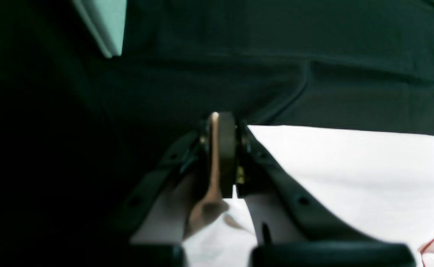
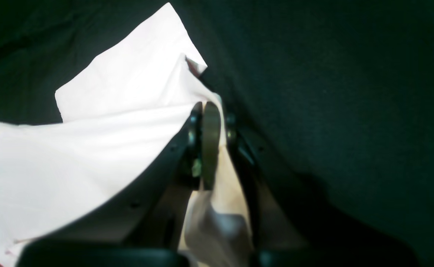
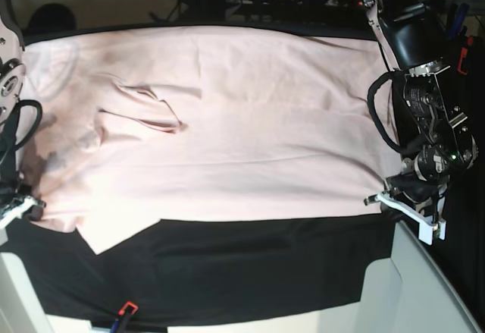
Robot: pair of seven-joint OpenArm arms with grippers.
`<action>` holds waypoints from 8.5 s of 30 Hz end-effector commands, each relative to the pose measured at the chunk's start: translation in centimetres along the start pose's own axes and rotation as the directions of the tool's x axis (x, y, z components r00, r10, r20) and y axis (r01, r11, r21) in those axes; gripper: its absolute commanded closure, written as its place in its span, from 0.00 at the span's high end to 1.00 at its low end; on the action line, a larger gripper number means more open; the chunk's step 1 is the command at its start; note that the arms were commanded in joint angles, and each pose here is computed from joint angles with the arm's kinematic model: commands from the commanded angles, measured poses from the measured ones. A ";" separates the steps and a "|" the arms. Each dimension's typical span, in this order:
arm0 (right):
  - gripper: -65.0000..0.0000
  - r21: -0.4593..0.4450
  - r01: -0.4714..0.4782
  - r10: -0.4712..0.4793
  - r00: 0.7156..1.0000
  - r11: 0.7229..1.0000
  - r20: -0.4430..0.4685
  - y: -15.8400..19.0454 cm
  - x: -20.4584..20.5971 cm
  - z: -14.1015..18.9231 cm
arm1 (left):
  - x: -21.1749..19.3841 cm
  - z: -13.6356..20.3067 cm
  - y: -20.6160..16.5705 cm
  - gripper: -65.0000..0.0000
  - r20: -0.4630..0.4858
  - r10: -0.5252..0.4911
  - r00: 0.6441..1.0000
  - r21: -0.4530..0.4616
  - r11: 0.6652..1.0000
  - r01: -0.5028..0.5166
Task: Fold the T-shirt properly
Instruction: 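Pinch the hem edge with both grippers, then lift the hem and fold it toward the collar with both grippers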
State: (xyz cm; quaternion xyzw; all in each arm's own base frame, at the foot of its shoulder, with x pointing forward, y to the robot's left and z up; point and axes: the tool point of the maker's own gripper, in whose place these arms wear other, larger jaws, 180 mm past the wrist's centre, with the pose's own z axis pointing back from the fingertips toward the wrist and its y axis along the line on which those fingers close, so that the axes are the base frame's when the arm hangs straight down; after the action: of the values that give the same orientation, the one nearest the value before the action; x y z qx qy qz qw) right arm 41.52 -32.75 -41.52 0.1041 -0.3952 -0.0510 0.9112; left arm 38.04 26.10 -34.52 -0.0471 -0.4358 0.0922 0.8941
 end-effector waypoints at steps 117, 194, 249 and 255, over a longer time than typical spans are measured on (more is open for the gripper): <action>0.00 -0.130 -0.542 0.549 0.836 0.831 0.025 2.1 2.5 2.3 | 0.4 4.7 4.2 0.00 0.067 -0.078 0.995 0.111 0.991 0.070; 0.00 -0.057 -0.094 0.098 0.993 0.994 0.065 -0.7 -6.0 3.7 | -10.5 4.4 3.5 0.00 -0.077 -0.168 0.983 0.104 0.979 0.176; 0.35 -0.072 -0.124 0.111 0.980 0.990 -0.166 -1.1 -14.0 6.1 | -14.1 4.5 5.1 0.23 -0.242 -0.351 0.905 0.095 0.919 0.382; 0.64 -0.144 -0.028 0.014 0.995 0.989 -0.100 -3.0 -13.5 7.4 | -12.5 5.5 7.0 0.51 -0.248 -0.307 0.919 0.165 0.921 0.352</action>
State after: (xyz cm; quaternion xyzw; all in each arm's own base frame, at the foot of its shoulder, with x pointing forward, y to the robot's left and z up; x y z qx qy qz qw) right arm 25.46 -33.36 -48.59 0.0434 -0.3157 -0.0696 0.9453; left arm 24.04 29.91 -43.51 0.1011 -0.2985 -0.0186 0.9489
